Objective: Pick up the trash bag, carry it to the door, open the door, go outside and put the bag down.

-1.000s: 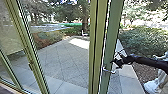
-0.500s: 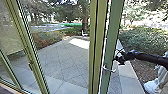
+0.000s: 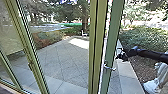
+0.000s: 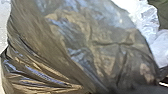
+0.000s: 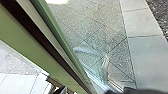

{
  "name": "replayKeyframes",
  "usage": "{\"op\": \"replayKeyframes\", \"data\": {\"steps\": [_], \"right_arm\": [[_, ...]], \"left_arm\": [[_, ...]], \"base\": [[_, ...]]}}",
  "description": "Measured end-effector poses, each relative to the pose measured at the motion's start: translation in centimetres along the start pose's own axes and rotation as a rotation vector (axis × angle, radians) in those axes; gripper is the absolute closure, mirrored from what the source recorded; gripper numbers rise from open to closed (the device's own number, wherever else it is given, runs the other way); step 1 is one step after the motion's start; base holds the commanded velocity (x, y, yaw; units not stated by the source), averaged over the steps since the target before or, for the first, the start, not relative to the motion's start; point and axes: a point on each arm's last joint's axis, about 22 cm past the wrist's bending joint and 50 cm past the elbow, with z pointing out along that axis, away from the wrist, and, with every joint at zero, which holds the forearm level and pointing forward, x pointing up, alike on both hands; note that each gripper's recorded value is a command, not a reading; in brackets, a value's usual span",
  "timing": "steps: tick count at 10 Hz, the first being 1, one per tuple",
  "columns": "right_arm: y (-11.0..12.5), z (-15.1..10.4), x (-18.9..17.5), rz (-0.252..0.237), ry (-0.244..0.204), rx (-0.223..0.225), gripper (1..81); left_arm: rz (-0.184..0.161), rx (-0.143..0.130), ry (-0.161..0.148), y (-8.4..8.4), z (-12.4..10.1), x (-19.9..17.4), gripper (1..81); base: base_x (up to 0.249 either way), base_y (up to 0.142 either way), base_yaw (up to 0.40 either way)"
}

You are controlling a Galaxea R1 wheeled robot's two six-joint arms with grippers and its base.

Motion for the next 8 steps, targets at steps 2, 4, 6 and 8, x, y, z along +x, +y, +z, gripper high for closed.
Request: {"op": "replayKeyframes", "data": {"steps": [2,4,6,8], "right_arm": [[3.0,-1.3,0.4,-0.028,0.031,-0.039,1.0],[7.0,-3.3,1.0,-0.035,0.061,-0.086,1.0],[9.0,-3.8,1.3,-0.07,0.066,-0.117,1.0],[10.3,-4.0,1.9,-0.126,0.082,-0.152,1.0]], "left_arm": [[0.032,-0.003,-0.004,0.1,0.1,0.9,81.1],[0.066,-0.01,0.001,0.7,0.3,1.9,81.1],[0.068,-0.012,0.0,0.9,0.3,1.9,81.1],[0.068,-0.012,0.001,0.9,0.3,2.0,81.1]], "base": [[0.0,0.0,0.0],[0.0,0.0,0.0],[0.0,0.0,0.0],[0.0,0.0,0.0]]}}
